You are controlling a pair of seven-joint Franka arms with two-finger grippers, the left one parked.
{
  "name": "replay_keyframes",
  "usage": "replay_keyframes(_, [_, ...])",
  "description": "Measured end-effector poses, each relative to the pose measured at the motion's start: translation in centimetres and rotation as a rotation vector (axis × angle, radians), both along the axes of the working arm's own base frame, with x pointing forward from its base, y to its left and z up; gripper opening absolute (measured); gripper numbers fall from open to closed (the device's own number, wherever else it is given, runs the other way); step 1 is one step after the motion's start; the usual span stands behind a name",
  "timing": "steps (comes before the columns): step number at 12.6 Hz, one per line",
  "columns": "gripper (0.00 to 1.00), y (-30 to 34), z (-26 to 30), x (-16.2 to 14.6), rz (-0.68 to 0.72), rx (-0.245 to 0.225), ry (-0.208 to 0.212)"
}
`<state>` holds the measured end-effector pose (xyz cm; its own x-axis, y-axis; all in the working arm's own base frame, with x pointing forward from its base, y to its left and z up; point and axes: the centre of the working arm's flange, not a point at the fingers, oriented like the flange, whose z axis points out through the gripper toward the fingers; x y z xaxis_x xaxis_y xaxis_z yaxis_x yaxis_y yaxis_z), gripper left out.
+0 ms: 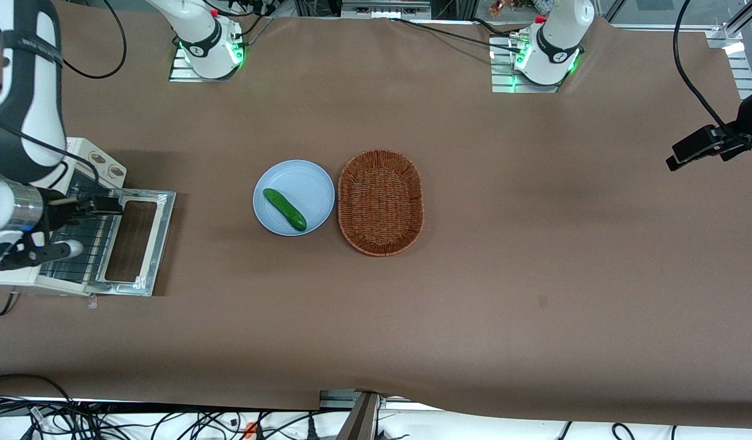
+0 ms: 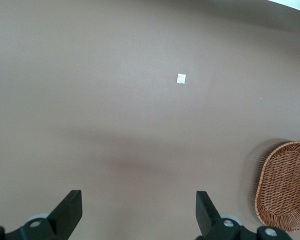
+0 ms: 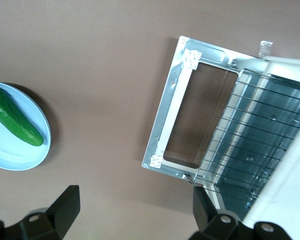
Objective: Open oven door with right arm only
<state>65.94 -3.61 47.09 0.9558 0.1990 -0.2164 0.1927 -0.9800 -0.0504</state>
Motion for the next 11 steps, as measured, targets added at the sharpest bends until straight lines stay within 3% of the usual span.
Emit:
replay_keyframes(6, [1.0,-1.1,6.3,-3.4,-0.169,-0.004,-0.069])
replay_keyframes(11, [1.0,-3.6,8.7,-7.3,-0.267,0.012,-0.092])
